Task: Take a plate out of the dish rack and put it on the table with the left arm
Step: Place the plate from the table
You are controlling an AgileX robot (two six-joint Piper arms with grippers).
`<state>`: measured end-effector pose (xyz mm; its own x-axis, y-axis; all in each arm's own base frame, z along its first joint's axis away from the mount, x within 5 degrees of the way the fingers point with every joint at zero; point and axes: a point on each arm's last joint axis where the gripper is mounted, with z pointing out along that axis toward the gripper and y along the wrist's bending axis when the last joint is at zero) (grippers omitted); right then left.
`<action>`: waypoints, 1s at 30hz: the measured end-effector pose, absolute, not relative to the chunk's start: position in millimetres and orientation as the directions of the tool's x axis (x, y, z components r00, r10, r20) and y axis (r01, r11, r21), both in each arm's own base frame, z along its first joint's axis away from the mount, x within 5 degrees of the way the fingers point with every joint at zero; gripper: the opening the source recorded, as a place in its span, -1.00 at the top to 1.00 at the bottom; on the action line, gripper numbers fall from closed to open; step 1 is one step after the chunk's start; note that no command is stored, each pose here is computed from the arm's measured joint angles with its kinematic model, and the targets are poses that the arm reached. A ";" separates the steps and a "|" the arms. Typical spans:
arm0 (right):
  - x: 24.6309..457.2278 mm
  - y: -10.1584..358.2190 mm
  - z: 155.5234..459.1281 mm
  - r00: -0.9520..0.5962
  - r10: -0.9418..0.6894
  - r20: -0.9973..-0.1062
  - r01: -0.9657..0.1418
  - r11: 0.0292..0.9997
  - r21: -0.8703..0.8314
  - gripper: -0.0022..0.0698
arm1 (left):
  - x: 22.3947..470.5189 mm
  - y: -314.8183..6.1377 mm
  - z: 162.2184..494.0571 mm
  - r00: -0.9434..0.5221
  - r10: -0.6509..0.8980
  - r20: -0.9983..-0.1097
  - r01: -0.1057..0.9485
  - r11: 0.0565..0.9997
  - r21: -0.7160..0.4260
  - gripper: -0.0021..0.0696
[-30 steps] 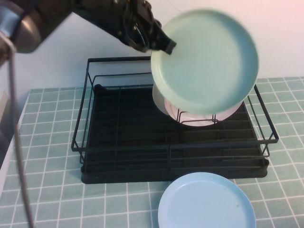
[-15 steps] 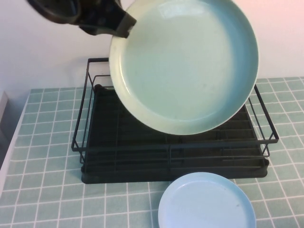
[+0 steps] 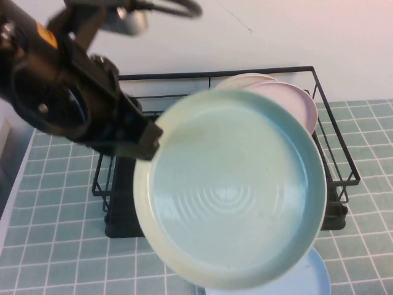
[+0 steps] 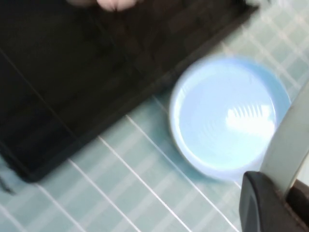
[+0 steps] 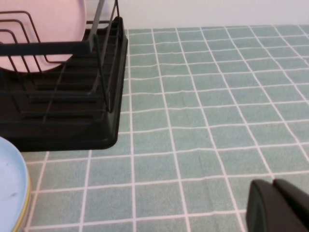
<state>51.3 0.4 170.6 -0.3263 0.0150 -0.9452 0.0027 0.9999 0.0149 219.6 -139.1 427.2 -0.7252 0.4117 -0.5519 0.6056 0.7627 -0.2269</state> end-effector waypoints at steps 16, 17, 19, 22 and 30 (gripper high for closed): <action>51.3 0.4 170.6 -0.326 0.015 -0.945 0.003 1.000 0.015 0.94 | 215.3 -175.1 269.9 -0.875 0.090 -0.476 0.351 0.795 -0.495 0.93; 51.3 0.4 170.6 -0.326 0.015 -0.945 0.003 1.000 0.015 0.94 | 214.1 -176.8 264.1 -0.875 0.077 -0.479 0.341 0.799 -0.495 0.93; 51.3 0.4 170.6 -0.326 0.015 -0.945 0.003 1.000 0.015 0.94 | 213.0 -182.3 254.8 -0.874 0.074 -0.480 0.338 0.803 -0.490 0.93; 51.3 0.4 170.6 -0.326 0.015 -0.945 0.003 1.000 0.015 0.94 | 214.3 -190.6 242.5 -0.881 0.082 -0.466 0.331 0.810 -0.483 0.93; 51.3 0.4 170.6 -0.326 0.015 -0.945 0.003 1.000 0.015 0.94 | 220.6 -205.3 207.9 -0.909 0.125 -0.397 0.312 0.836 -0.452 0.93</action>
